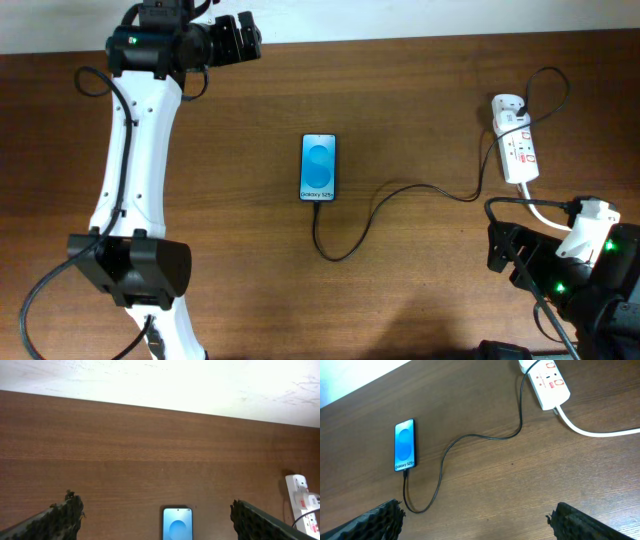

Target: Plug charger to phone and switch on socket

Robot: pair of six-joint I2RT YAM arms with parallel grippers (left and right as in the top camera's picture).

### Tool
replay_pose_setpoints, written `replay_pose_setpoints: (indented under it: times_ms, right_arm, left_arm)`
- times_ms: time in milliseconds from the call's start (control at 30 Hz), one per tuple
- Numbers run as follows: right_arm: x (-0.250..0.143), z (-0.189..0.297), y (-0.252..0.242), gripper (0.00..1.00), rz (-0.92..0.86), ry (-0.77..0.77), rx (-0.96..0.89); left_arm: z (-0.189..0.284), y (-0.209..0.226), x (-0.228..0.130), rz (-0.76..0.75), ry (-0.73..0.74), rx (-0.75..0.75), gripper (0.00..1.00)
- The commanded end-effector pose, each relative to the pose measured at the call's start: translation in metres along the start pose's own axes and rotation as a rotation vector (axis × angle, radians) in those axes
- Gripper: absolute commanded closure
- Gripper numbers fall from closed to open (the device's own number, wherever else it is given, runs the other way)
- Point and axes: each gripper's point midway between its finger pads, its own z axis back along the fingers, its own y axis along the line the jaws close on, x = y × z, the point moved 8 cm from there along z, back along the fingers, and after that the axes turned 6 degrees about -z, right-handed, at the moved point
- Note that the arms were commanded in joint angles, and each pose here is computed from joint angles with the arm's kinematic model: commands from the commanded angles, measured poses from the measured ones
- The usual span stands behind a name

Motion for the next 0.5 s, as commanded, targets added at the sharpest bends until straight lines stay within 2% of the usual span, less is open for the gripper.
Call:
replay_pose_setpoints:
  times_ms: [0,100,200,467]
  right_arm:
    - [-0.001,-0.001,0.002,0.02,-0.001,0.006,0.015]
    - [-0.001,-0.001,0.000,0.01,0.000,-0.001,-0.001]
    - [-0.001,-0.003,0.010,0.02,0.082,-0.039,0.048]
    - [-0.051,-0.060,-0.013,0.02,0.244,-0.473,0.254]
  left_arm:
    - [-0.002,0.002,-0.001,-0.013,0.004,0.007,0.01]
    - [-0.002,0.002,-0.001,-0.013,0.004,0.007,0.01]
    - [-0.002,0.002,-0.001,-0.013,0.004,0.007,0.01]
    - [-0.002,0.002,-0.001,-0.013,0.004,0.007,0.01]
